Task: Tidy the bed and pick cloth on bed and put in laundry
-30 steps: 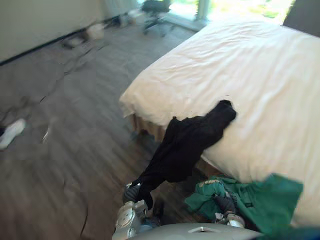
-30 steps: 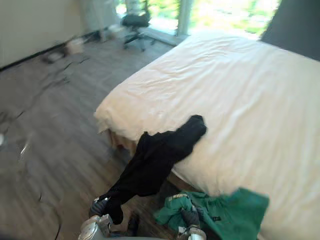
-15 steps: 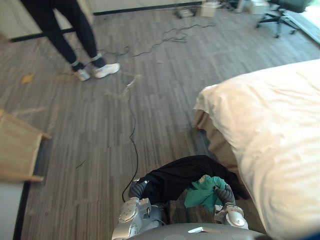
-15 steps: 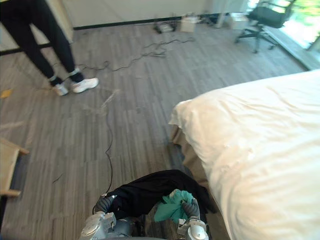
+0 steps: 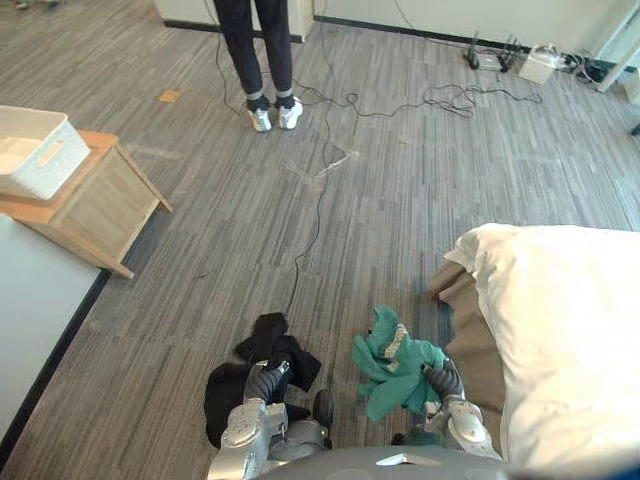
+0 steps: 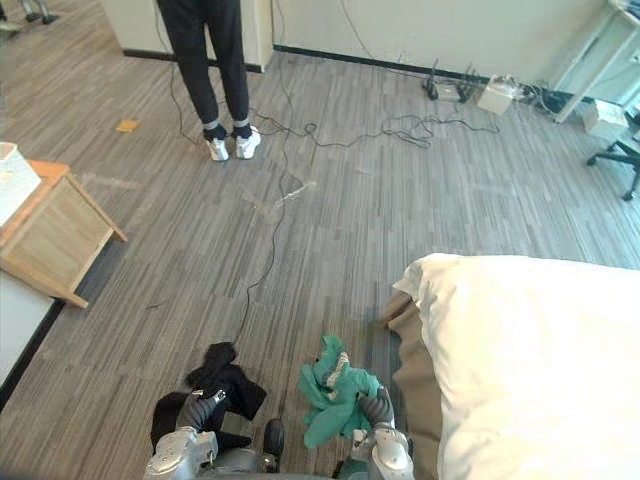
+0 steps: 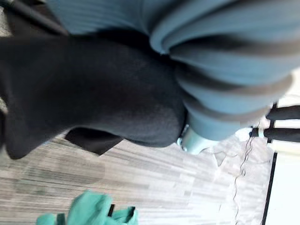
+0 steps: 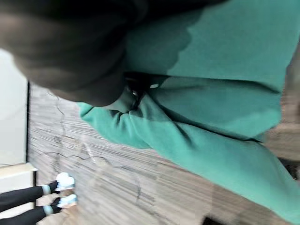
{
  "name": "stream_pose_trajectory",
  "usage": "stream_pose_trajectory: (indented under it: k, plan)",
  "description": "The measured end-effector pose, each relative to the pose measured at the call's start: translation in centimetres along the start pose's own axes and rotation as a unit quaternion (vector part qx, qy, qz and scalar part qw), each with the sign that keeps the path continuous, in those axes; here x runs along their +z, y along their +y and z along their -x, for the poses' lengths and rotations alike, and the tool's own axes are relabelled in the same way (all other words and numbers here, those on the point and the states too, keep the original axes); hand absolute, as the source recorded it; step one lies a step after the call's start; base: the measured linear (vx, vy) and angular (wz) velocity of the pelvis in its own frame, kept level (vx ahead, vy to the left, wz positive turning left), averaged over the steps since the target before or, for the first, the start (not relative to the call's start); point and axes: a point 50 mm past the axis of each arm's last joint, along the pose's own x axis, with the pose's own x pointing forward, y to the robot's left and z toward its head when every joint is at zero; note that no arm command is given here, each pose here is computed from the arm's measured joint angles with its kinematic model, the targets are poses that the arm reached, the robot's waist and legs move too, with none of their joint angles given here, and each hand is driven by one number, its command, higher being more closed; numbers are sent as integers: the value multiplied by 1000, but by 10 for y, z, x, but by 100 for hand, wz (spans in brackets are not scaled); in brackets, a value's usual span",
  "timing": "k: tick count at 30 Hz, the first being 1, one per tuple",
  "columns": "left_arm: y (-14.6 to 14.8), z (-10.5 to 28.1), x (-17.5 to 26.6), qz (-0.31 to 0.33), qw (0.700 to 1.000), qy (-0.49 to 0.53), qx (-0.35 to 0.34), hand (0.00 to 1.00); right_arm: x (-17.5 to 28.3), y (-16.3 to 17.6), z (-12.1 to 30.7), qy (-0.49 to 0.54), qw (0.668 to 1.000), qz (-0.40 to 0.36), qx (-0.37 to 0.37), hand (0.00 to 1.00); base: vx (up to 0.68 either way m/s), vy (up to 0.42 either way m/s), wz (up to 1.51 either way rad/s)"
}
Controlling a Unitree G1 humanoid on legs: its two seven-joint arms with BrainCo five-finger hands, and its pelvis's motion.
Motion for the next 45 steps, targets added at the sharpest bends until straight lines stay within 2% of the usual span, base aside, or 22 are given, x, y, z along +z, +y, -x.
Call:
stream_pose_trajectory:
  k: [7, 8, 16, 21, 24, 28, 32, 35, 42, 45]
  plan:
    - [-11, 10, -21, 14, 999, 30, -10, 100, 4, -8, 1, -10, 1000, 5, -6, 100, 118, -91, 3]
    - [-15, 13, -27, 0, 999, 42, -25, 100, 1, 3, -5, 4, 1000, 13, 20, 100, 31, -11, -2]
    - [-14, 14, -28, 1, 999, 42, -23, 100, -4, 0, -2, 9, 1000, 21, 19, 100, -13, -4, -15]
    - [-17, 14, -21, 13, 999, 21, -22, 100, -6, -7, 5, -4, 999, 30, 8, 100, -28, -37, 2]
    - [-26, 12, 3, 53, 997, -35, -34, 100, 4, -12, 14, -36, 999, 27, -4, 100, -28, -40, 67]
    - [-37, 15, 13, 82, 994, -59, -42, 100, 10, -21, 14, -52, 998, 41, -20, 100, -21, 9, 57]
    - [-46, 9, 20, 66, 994, -67, -51, 100, 22, -14, 6, -69, 996, 48, -6, 100, 137, 78, 19]
    - [-38, 4, 28, 53, 995, -79, -37, 100, 27, -6, 3, -77, 996, 52, 6, 100, 190, 24, 1]
    - [-42, 18, 5, 72, 996, -42, -39, 100, 2, -18, 8, -27, 997, 71, -7, 100, 287, 88, 2]
    - [-34, 23, 3, 46, 997, -43, -49, 100, -3, -12, 12, -20, 998, 62, 0, 100, 400, 125, 73]
